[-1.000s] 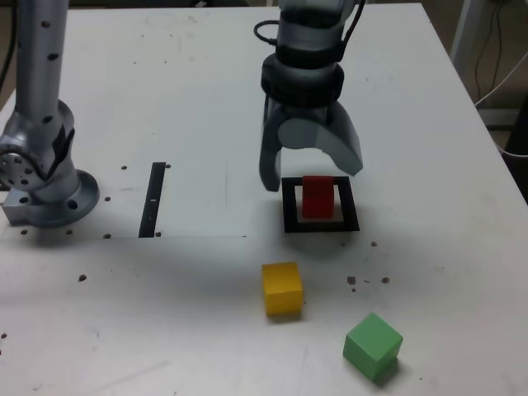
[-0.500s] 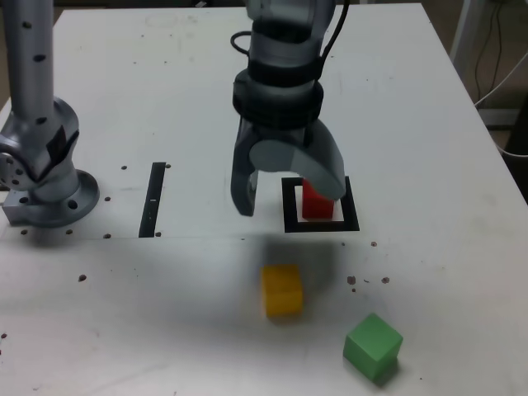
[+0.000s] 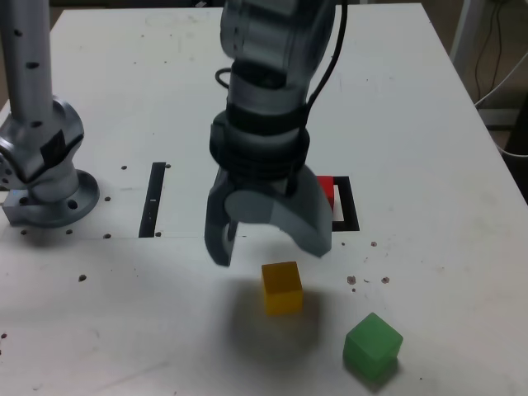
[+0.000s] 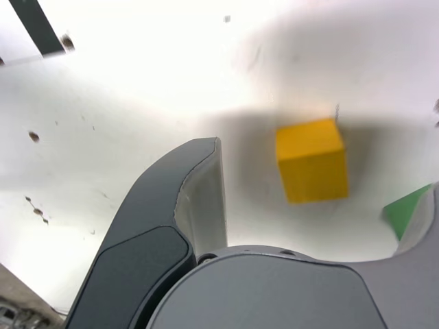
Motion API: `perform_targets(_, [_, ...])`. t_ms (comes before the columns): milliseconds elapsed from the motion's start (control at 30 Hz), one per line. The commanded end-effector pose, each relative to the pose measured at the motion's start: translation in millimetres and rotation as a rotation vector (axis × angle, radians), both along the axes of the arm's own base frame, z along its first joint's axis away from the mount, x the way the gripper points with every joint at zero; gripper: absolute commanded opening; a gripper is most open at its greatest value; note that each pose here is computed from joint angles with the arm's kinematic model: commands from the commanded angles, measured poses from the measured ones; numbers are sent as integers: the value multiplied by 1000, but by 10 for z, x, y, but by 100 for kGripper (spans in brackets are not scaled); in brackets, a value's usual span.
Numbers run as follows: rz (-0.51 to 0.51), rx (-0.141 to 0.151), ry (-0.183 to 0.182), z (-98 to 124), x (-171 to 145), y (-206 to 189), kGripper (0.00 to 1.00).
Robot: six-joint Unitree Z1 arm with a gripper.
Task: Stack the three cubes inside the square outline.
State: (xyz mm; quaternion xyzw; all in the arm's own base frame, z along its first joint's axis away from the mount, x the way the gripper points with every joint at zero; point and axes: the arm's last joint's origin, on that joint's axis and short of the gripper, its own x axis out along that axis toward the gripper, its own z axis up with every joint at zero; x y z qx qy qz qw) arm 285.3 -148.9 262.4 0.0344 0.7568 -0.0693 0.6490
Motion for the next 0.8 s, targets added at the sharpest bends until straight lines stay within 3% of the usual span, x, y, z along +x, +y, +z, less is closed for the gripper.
perform_targets(0, [-5,-4,5,-28,19,-58,99])
perform_targets(267, [16,-10,21,-71,72,-140,99])
perform_targets(533, [152,29,70,-55,63,-115,99])
perform_targets(767, [164,29,81,-85,101,-110,99])
